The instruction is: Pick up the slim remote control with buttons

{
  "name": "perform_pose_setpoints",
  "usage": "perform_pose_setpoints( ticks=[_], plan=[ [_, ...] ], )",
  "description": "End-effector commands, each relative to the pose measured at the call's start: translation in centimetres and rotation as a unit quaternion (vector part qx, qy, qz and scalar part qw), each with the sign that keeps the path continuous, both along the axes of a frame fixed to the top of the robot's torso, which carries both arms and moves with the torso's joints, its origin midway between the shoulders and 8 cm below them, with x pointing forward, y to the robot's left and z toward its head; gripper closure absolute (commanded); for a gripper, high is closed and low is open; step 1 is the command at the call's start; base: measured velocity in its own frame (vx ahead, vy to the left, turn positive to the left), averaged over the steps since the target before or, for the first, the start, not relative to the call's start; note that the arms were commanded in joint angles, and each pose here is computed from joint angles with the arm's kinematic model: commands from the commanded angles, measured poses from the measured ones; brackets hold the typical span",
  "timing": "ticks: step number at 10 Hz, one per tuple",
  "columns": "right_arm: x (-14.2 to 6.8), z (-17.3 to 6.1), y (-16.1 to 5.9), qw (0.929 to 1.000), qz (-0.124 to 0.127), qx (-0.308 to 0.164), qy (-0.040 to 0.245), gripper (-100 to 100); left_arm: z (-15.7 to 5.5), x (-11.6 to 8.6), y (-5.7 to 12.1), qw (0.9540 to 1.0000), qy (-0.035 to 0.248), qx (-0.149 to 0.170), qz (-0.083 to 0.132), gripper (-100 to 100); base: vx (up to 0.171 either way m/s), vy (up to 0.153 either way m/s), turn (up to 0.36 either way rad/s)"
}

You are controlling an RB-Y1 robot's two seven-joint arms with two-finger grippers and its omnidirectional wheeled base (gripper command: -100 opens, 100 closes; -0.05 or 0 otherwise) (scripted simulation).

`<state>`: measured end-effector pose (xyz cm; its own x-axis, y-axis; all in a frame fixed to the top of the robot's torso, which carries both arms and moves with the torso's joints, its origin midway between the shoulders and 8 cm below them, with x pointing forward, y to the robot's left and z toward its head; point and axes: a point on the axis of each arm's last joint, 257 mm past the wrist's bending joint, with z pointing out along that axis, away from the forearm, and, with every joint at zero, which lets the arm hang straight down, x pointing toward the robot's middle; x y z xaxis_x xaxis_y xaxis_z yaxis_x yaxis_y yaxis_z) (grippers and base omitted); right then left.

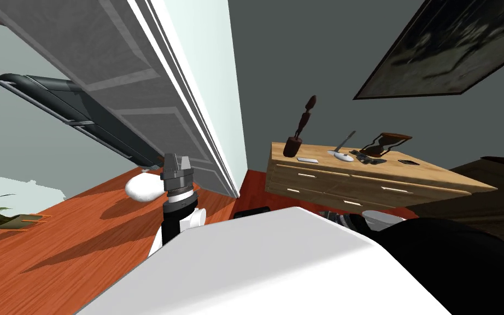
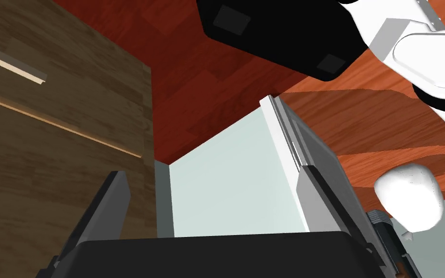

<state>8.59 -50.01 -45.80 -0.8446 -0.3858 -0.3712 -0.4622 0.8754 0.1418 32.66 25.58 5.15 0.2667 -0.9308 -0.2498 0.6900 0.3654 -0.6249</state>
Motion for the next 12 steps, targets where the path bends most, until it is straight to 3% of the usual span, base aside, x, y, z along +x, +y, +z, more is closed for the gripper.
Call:
perform_pose_setpoints(
  ticks=[1,3,4,5,6,12],
  plan=[
    [-1.3,1.0,-3.4,0.9992,0.015,-0.029,0.022,-100,0.0,0.0,0.0,1.0,0.0,0.0,0.0,0,0.026,-0.022,0.244],
    [-1.1,2.0,-4.9,0.9983,0.025,-0.045,0.026,-100,0.0,0.0,0.0,1.0,0.0,0.0,0.0,0,0.019,-0.023,0.032],
    [-1.9,3.0,-7.4,0.9962,0.036,-0.067,0.043,-100,0.0,0.0,0.0,1.0,0.0,0.0,0.0,0,0.025,-0.014,0.166],
    [-1.7,3.6,-8.2,0.9953,0.041,-0.076,0.044,-100,0.0,0.0,0.0,1.0,0.0,0.0,0.0,0,0.027,-0.023,0.146],
    [-2.2,4.8,-10.6,0.9922,0.05,-0.097,0.059,-100,0.0,0.0,0.0,1.0,0.0,0.0,0.0,0,0.046,-0.033,0.233],
    [-1.7,11.4,-18.6,0.9764,0.083,-0.175,0.096,-100,0.0,0.0,0.0,1.0,0.0,0.0,0.0,0,0.065,-0.043,0.151]
  ],
)
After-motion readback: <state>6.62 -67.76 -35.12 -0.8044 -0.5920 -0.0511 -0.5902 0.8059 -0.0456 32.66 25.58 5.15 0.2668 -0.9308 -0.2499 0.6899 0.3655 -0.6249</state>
